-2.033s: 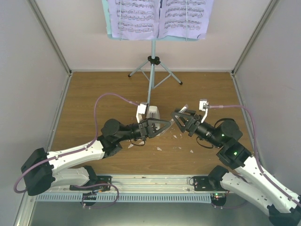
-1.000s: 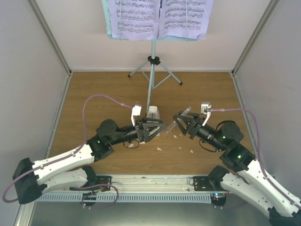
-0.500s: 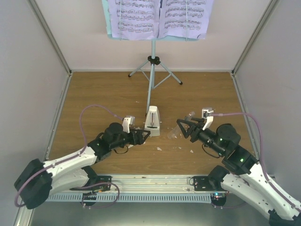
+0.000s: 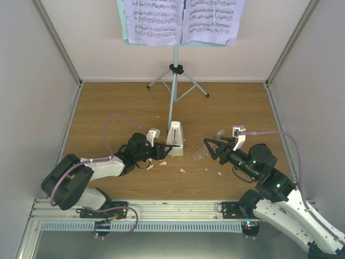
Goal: Pack up the instrument practice props
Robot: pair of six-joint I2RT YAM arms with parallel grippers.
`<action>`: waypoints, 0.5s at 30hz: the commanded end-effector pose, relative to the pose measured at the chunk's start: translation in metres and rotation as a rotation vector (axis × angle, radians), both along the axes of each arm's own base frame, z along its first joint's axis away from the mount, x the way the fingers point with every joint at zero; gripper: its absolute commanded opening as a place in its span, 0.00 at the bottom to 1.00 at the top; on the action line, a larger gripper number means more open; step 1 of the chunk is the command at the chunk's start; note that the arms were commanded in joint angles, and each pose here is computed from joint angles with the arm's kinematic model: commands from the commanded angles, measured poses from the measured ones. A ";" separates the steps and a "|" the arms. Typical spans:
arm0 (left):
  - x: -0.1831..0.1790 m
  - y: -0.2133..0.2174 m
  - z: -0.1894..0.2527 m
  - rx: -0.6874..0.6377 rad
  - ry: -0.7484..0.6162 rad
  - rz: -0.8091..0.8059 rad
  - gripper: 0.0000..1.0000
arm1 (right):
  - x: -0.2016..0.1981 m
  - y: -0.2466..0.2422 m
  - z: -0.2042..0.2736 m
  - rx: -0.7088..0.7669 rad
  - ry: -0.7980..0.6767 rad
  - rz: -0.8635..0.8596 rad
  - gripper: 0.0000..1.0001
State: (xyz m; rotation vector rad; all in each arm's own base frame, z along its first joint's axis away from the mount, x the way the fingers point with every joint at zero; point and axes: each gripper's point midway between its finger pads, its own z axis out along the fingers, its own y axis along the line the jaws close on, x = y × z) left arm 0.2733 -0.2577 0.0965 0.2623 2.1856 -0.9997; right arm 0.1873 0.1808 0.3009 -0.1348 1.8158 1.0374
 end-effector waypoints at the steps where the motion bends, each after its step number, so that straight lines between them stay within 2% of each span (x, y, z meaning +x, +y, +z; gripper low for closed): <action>1: 0.012 -0.014 0.022 -0.046 -0.104 -0.047 0.57 | -0.002 -0.002 -0.003 0.008 0.009 -0.005 0.55; 7: 0.018 -0.011 0.011 -0.007 -0.094 -0.021 0.55 | -0.002 0.001 -0.007 0.006 0.016 0.001 0.55; 11: 0.023 0.000 0.003 0.017 -0.083 0.053 0.58 | -0.001 0.001 -0.005 0.012 0.011 0.001 0.55; 15: 0.024 -0.007 0.001 0.008 -0.089 0.024 0.54 | -0.001 0.001 -0.005 0.013 0.010 0.000 0.55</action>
